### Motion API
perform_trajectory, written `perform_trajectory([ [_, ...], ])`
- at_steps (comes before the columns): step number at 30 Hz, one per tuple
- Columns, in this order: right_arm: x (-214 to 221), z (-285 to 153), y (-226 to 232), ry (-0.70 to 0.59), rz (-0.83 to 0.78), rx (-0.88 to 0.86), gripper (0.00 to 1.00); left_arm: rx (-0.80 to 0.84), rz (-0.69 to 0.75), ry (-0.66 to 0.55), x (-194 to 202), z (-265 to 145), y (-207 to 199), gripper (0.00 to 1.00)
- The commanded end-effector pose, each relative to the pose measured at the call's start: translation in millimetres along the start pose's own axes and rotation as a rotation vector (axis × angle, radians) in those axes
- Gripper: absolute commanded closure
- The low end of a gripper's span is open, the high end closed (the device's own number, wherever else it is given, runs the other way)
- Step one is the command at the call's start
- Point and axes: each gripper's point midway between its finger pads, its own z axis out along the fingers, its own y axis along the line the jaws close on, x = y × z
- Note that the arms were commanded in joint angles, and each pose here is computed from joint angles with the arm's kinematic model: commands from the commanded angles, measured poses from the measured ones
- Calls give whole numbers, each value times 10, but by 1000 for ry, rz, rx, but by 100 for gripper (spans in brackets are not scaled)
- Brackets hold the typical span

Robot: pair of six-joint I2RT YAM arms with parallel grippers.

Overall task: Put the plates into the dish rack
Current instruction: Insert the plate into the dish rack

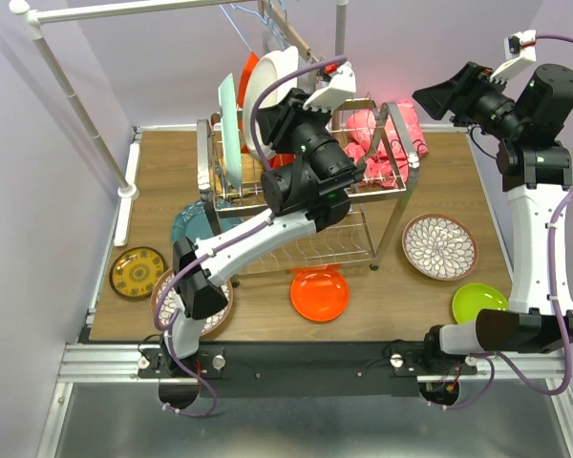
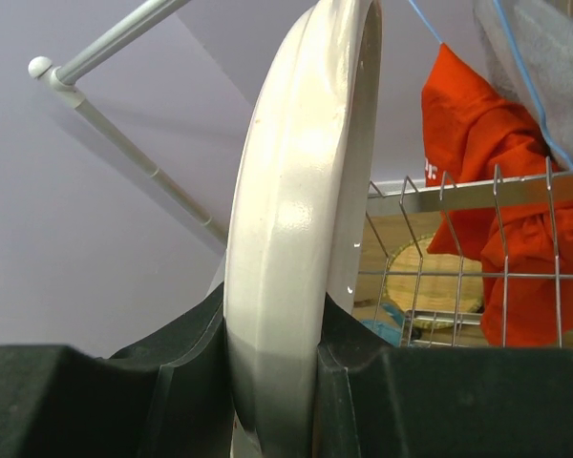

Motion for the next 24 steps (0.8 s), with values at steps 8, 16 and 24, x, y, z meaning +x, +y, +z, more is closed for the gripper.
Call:
perform_trajectory([
  [8,-6,-12,53,3,-1,-11,14,151,-769,95,95,-181,289,100],
  [16,-21,-9,72,1,-1,-20,14,134,-761,13,-353,-355,645,100],
  [24,-47,-46,141,0,-44,-48,14,165,-953,-133,-855,-375,1016,100],
])
